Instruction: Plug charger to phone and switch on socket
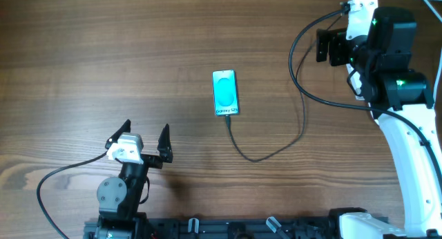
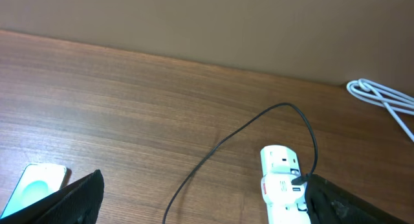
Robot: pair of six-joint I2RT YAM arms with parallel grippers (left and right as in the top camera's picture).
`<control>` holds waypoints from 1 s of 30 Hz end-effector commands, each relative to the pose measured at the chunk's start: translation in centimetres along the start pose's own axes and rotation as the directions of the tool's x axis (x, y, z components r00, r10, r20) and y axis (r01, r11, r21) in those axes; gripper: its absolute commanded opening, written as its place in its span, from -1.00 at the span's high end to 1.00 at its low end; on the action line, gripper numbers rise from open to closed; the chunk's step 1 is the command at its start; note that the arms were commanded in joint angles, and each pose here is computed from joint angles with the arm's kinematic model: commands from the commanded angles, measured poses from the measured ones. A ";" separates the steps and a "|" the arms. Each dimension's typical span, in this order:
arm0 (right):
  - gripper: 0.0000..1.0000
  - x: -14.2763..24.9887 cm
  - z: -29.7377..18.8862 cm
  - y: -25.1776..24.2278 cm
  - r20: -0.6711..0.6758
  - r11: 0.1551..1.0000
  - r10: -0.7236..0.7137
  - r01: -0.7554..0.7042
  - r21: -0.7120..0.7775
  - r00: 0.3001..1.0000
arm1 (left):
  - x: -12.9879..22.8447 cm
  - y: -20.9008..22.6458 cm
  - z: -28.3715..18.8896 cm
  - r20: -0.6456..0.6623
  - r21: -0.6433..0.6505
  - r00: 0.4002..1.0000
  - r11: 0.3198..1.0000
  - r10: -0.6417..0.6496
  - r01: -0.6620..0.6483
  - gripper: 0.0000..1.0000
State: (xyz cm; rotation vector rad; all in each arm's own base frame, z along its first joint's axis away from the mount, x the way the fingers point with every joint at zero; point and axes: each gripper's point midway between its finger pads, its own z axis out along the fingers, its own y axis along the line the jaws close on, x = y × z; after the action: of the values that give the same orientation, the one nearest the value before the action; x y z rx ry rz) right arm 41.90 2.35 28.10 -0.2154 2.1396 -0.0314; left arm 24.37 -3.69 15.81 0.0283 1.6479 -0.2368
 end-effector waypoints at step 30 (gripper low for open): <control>-0.99 9.5 -1.7 1.6 -0.137 1.000 0.009 -0.012 -0.023 0.991 | 0.1 0.1 0.0 0.001 -0.006 1.000 1.000 0.005 -0.005 -1.00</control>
State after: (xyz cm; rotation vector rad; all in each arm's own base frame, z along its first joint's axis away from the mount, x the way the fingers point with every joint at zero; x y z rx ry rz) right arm 35.35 2.04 20.40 -0.2287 2.2961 -0.0231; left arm 24.37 -3.69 15.82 0.0283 1.6476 -0.2368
